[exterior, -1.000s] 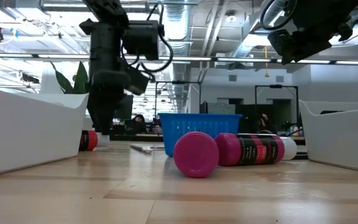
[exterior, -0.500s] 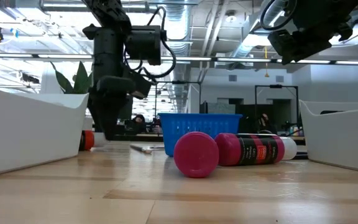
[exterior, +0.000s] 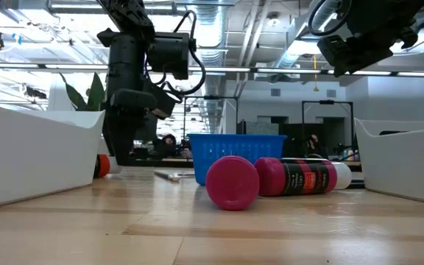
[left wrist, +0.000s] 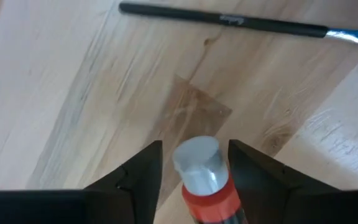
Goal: Pick & Place Paint Supplies
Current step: Put the orange paint bottle into the blue bin
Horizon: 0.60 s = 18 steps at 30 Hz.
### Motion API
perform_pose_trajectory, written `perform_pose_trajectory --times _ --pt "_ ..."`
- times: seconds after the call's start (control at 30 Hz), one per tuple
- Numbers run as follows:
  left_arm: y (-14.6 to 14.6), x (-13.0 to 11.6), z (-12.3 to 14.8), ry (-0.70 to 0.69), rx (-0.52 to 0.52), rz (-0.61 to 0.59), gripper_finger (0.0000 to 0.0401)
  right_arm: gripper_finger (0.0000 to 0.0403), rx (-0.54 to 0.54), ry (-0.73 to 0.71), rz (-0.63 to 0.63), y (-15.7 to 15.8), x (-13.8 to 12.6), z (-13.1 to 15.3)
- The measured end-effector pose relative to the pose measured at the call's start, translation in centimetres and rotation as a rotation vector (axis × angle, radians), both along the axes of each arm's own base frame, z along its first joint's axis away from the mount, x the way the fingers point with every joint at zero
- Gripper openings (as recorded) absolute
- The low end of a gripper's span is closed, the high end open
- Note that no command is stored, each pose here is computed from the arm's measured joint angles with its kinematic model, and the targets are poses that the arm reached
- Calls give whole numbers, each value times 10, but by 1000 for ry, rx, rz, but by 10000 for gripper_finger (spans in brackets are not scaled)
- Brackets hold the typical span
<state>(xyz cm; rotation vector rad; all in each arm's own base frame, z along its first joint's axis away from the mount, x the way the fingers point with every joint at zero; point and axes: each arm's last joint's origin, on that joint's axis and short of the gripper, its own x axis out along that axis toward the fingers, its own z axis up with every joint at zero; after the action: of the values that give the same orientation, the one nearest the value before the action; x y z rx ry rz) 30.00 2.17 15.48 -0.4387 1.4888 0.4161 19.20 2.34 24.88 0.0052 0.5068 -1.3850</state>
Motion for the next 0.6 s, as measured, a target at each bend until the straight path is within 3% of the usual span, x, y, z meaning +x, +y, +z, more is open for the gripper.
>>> perform_pose_trajectory --times 0.3,0.6 --pt "-1 -2 -1 17 -3 28 233 168 0 0 0 0 0 0" --pt "-1 -6 -10 10 -14 51 211 168 0 0 0 0 0 0"
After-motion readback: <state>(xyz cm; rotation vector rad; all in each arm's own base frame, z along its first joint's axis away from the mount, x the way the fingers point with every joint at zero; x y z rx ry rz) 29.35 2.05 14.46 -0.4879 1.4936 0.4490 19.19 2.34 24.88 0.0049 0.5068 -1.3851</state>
